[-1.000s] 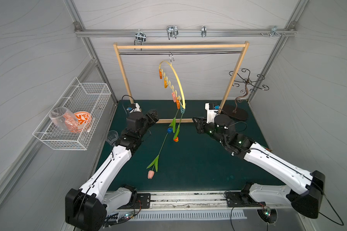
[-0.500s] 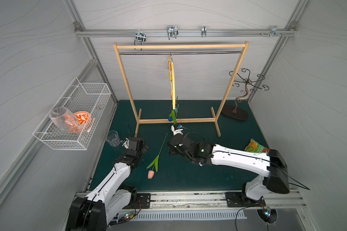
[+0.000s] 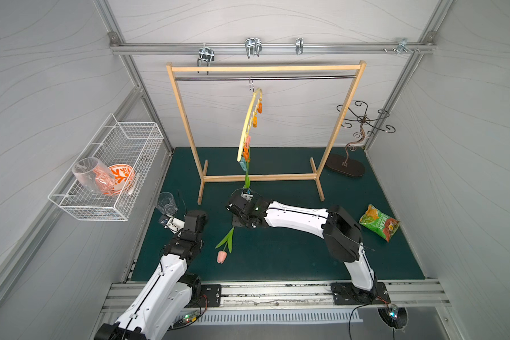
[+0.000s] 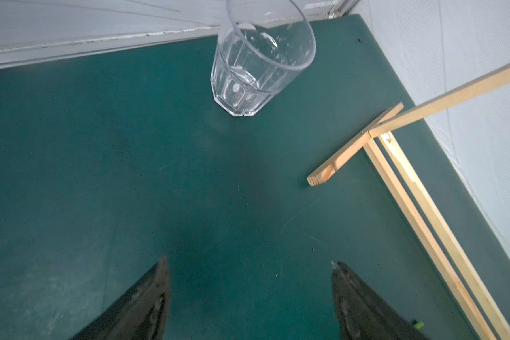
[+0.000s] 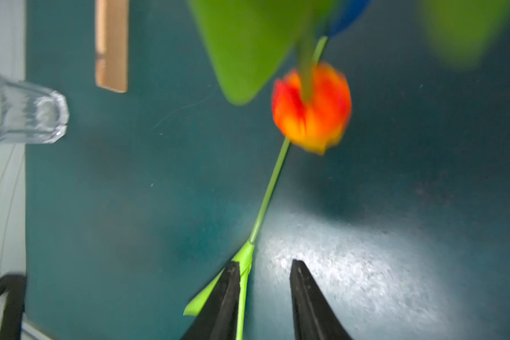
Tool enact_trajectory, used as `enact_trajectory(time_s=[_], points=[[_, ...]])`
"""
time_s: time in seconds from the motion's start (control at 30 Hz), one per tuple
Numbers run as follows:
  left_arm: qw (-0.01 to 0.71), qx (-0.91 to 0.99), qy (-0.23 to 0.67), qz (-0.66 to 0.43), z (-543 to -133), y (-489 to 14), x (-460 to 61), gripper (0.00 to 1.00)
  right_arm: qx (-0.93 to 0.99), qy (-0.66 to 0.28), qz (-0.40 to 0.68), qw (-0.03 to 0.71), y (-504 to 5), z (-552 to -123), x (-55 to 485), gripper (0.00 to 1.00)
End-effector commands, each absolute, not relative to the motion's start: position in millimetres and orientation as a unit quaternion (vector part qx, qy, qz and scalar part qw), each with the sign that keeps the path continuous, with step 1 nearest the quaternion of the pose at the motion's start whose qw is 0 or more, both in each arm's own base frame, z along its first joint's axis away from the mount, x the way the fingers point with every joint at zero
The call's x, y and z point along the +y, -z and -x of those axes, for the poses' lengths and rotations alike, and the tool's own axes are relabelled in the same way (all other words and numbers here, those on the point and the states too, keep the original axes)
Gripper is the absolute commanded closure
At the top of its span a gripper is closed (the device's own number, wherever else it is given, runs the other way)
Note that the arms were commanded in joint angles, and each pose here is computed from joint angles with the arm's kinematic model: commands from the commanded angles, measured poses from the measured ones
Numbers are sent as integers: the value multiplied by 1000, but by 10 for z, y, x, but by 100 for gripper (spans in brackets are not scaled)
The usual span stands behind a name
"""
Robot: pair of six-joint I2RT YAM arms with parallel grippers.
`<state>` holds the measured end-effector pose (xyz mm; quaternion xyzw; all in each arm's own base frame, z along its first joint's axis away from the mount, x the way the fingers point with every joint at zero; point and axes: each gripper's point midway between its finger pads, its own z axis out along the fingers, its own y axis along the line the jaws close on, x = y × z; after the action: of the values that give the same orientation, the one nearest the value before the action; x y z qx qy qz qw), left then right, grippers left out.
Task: Dry the flowers on a clothes hanger
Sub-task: Pick up the flower at the center of the board.
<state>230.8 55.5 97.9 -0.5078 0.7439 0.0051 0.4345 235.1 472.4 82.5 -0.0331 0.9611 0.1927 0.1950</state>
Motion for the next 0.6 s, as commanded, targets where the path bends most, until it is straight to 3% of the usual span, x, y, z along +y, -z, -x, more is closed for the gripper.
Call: enact_trajectory(time_s=[0.0,0.57], points=[[456,719,-14,525,-2235,-1052,658,14,969,-188,8,162,-617,-2341,4761,66],[487,691,-24,534,-2134,-1058,770,12,977,-152,7,151,-173,-2450,4956,67]])
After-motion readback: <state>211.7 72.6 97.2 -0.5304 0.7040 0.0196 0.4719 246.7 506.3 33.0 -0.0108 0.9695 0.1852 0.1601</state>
